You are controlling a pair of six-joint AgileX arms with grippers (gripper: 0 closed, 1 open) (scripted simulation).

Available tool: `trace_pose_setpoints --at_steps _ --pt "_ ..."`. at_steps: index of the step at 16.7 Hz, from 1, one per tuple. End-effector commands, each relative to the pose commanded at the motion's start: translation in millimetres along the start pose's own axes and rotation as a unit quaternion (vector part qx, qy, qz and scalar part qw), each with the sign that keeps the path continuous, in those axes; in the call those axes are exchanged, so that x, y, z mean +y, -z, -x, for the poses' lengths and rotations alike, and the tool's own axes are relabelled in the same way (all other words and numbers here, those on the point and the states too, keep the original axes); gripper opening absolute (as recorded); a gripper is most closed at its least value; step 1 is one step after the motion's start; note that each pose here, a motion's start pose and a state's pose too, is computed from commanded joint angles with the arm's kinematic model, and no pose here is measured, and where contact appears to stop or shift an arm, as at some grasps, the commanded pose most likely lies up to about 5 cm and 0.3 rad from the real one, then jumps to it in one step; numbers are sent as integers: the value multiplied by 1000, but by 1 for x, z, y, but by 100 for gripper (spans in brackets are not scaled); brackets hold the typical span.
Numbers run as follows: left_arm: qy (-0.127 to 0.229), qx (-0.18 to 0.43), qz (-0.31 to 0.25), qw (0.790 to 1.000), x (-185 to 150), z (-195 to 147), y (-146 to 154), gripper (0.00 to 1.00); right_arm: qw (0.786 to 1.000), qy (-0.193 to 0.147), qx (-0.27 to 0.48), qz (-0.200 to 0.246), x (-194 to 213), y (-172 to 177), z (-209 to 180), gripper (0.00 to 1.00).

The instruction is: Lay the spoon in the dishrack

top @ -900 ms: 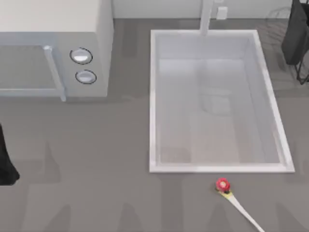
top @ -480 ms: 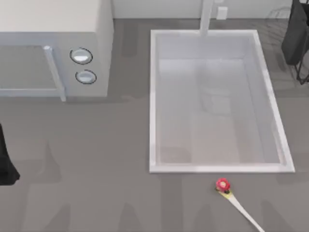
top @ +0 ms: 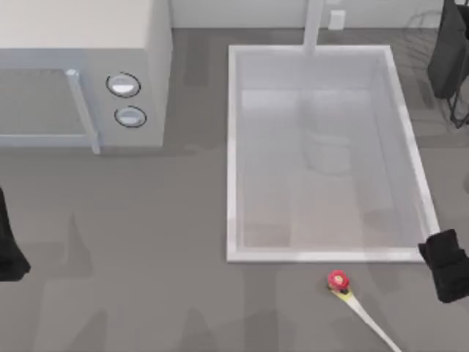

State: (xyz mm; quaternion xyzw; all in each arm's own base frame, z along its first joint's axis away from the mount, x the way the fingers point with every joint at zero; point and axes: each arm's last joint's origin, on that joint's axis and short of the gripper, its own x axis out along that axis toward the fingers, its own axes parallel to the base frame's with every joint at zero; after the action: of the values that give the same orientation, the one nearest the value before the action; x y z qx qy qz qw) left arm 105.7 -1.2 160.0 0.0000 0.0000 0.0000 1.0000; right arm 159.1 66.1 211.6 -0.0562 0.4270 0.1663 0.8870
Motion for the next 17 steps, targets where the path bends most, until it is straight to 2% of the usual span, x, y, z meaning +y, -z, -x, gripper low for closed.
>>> trace_pose_setpoints --at_steps 4,8,11,17 --pt "0 0 0 1000 0 0 0 100 982 -24 178 51 34 -28 -31 100" --pt "0 0 0 1000 0 0 0 100 952 -24 288 97 67 -43 -56 100" --pt "0 0 0 1000 0 0 0 100 937 -21 328 117 81 -47 -66 100" --pt "0 0 0 1000 0 0 0 100 936 -20 331 118 82 -47 -67 100"
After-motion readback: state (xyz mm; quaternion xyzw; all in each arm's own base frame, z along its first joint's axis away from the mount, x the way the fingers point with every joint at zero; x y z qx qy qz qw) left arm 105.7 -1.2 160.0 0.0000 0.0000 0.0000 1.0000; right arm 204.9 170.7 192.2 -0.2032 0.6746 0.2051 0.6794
